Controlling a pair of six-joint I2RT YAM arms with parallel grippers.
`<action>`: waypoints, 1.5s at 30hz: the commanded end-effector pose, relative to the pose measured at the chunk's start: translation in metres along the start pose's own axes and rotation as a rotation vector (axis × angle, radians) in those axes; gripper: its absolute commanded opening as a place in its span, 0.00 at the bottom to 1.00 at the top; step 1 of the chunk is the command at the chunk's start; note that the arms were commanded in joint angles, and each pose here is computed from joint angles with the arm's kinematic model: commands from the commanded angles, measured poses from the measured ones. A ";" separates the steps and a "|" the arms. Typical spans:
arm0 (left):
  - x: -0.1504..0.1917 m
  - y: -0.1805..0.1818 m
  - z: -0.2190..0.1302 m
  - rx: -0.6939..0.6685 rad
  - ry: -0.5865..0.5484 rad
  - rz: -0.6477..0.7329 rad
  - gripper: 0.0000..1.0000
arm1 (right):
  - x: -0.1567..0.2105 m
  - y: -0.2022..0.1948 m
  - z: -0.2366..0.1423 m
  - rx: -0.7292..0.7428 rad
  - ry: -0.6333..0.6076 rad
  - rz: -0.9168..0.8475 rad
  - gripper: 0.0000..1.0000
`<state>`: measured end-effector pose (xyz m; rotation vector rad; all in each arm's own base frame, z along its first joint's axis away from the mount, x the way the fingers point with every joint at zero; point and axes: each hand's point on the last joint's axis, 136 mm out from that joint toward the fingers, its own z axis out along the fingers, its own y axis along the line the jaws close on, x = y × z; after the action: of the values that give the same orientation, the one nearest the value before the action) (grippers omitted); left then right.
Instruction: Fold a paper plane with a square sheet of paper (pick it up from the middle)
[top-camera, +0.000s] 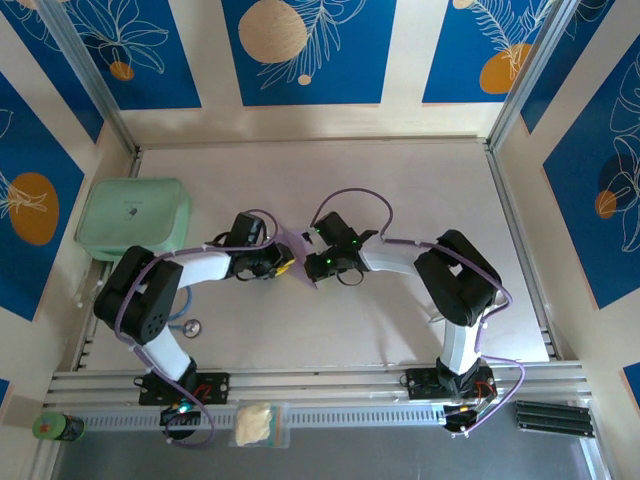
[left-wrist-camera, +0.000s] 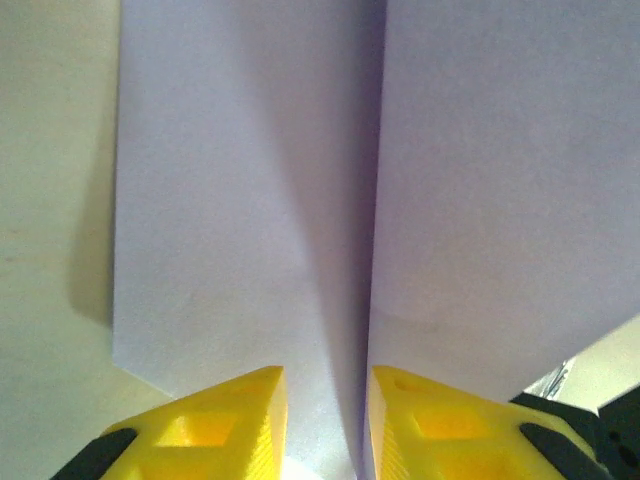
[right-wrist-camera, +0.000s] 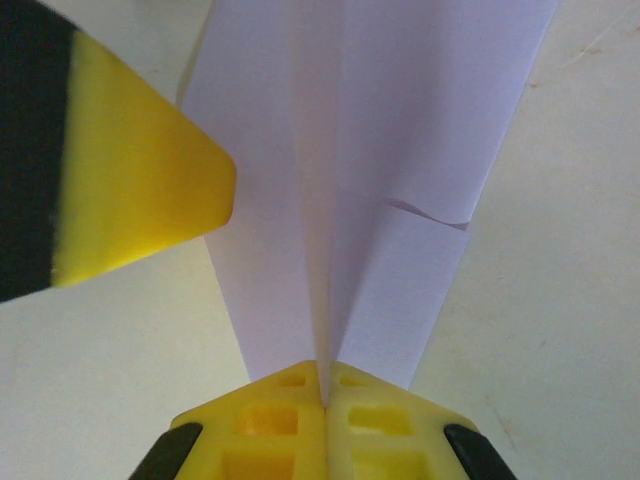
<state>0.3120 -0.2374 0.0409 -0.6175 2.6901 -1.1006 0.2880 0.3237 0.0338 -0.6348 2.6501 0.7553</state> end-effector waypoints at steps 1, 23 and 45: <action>0.007 -0.002 0.000 0.030 0.006 0.028 0.29 | 0.012 0.010 0.006 -0.131 0.067 0.018 0.05; 0.009 -0.008 0.023 0.097 0.056 0.024 0.31 | 0.013 0.006 0.010 -0.260 0.150 0.114 0.06; 0.008 -0.003 0.024 0.084 0.041 0.036 0.40 | 0.017 0.003 0.015 -0.261 0.183 0.129 0.06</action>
<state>0.3205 -0.2587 0.0344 -0.5434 2.6214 -1.2548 0.2790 0.3280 0.0187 -0.6132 2.7748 1.1184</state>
